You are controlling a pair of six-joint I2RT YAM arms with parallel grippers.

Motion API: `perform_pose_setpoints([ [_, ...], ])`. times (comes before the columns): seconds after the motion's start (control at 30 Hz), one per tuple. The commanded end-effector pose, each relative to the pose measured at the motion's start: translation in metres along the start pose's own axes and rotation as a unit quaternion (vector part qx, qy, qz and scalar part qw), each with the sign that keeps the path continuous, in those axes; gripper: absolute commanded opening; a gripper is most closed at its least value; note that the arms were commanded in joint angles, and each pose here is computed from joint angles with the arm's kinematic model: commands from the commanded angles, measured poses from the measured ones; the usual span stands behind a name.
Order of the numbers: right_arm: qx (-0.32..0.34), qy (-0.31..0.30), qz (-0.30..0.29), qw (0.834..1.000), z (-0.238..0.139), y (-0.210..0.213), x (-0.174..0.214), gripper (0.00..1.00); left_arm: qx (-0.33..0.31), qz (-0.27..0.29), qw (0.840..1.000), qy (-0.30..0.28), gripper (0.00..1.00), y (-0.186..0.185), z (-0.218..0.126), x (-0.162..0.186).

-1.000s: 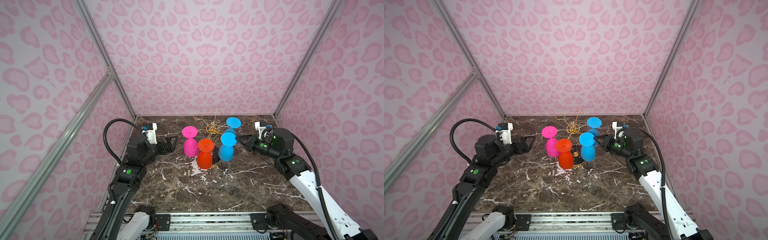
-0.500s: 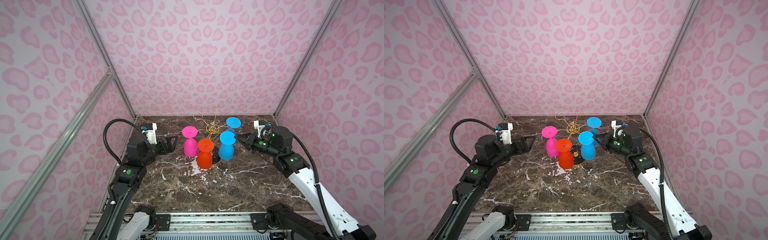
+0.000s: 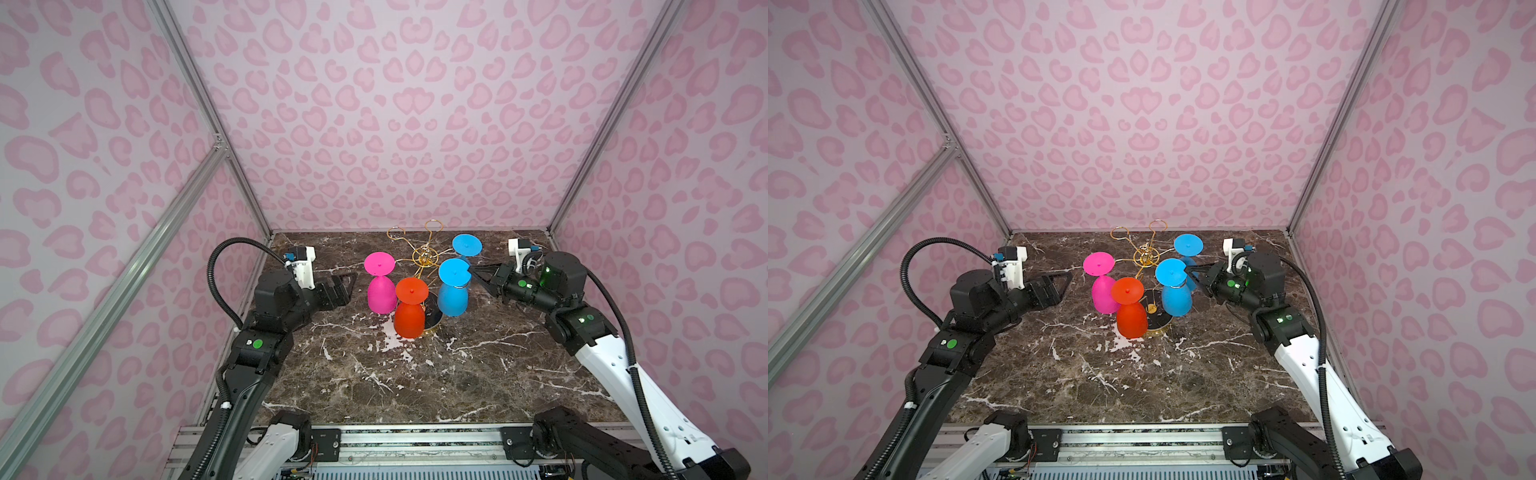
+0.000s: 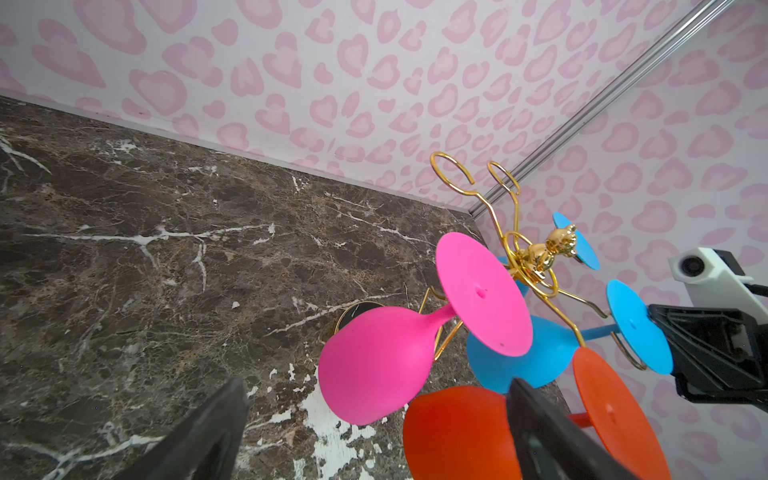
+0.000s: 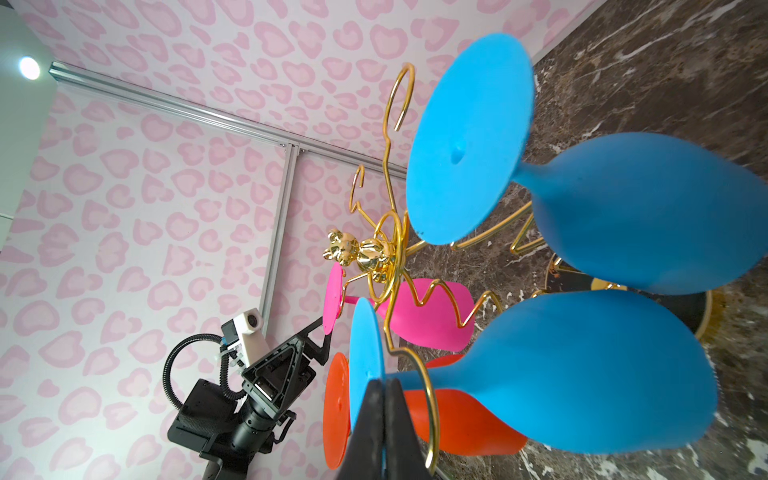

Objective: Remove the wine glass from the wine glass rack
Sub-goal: 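Close the right gripper on the base of the nearest blue glass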

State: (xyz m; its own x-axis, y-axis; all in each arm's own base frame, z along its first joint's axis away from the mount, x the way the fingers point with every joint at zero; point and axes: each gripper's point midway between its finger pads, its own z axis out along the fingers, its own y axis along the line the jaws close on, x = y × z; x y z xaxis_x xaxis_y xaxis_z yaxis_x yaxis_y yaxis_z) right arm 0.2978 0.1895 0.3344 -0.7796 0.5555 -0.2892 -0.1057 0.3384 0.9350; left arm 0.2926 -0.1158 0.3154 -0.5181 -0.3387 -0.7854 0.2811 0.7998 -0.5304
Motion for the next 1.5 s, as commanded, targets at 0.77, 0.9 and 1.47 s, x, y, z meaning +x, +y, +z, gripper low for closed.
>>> perform_pose_setpoints([
  [0.77,-0.038,0.007,0.005,0.999,0.012,0.014,-0.002,0.0,0.02,-0.005,1.0,0.0,0.98,-0.01,-0.002,-0.001],
  [0.9,-0.04,0.01,0.004,0.999,0.015,0.017,0.0,0.0,0.02,-0.005,1.0,0.002,0.98,-0.01,-0.002,0.0],
  [1.47,-0.037,0.022,0.004,0.999,0.003,0.018,0.019,0.0,0.019,-0.011,1.0,0.007,0.98,-0.009,0.001,0.002],
])
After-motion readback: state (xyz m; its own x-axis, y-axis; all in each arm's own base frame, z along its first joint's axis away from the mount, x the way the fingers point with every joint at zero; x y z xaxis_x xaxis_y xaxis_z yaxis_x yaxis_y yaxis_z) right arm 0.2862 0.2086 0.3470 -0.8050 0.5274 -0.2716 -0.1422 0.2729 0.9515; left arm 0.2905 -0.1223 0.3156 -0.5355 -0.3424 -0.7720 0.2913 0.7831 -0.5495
